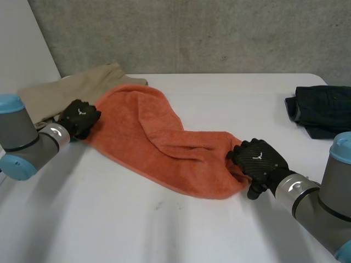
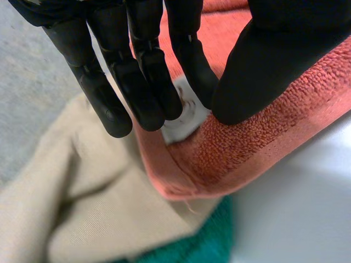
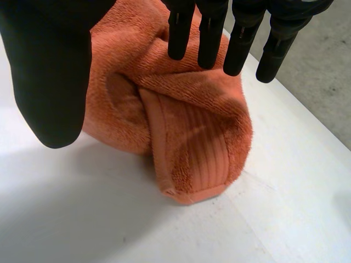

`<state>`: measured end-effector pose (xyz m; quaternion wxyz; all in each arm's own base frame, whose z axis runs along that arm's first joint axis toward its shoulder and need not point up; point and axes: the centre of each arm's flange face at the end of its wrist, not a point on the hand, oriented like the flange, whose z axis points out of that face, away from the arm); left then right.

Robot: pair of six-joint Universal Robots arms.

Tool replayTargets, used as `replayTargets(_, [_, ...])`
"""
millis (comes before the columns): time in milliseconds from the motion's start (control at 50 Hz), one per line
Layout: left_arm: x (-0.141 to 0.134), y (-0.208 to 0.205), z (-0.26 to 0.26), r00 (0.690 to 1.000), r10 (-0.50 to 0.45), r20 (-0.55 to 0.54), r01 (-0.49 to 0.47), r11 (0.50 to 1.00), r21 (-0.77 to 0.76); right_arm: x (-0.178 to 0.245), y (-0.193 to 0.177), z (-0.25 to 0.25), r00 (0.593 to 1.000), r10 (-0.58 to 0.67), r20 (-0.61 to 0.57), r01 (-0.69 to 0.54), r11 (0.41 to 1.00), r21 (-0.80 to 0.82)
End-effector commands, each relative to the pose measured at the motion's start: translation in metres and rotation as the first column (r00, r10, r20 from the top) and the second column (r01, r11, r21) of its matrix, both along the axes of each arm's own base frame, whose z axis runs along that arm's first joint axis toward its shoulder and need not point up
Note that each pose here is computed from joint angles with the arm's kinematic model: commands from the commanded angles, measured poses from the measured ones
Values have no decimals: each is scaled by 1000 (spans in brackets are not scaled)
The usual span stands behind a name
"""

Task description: Fold the laundry.

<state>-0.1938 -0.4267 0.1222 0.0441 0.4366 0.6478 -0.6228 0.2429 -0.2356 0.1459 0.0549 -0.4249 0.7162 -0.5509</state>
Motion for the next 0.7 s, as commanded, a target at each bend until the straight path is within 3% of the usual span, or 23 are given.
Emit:
replayTargets(20, [-10, 16, 36, 999, -4, -52, 3, 1000, -31, 3, -9, -13, 1000, -23, -6, 23, 999, 28])
replayTargets(180, [-6, 29, 47, 998, 12, -67, -12, 1000, 0, 15, -12, -16, 1000, 16, 5, -16, 1000, 22])
replayTargets(360, [-8, 75, 107, 980, 21, -199, -21, 1000, 1, 13, -30, -10, 999, -42, -2, 42, 999, -24])
replayTargets(400, [-7, 84, 121, 975, 17, -222, -22, 1000, -19, 11, -33, 3, 998, -57, 7, 57, 997, -60])
replayTargets(540, [-9, 133, 193, 936, -10, -353, -33, 993, -116, -14, -48, 120, 986, -123, 108, 152, 935, -320])
replayTargets(700, [-6, 166, 220, 887, 2, -462, -43, 996, -80, -18, -58, 193, 982, -115, 150, 167, 897, -409])
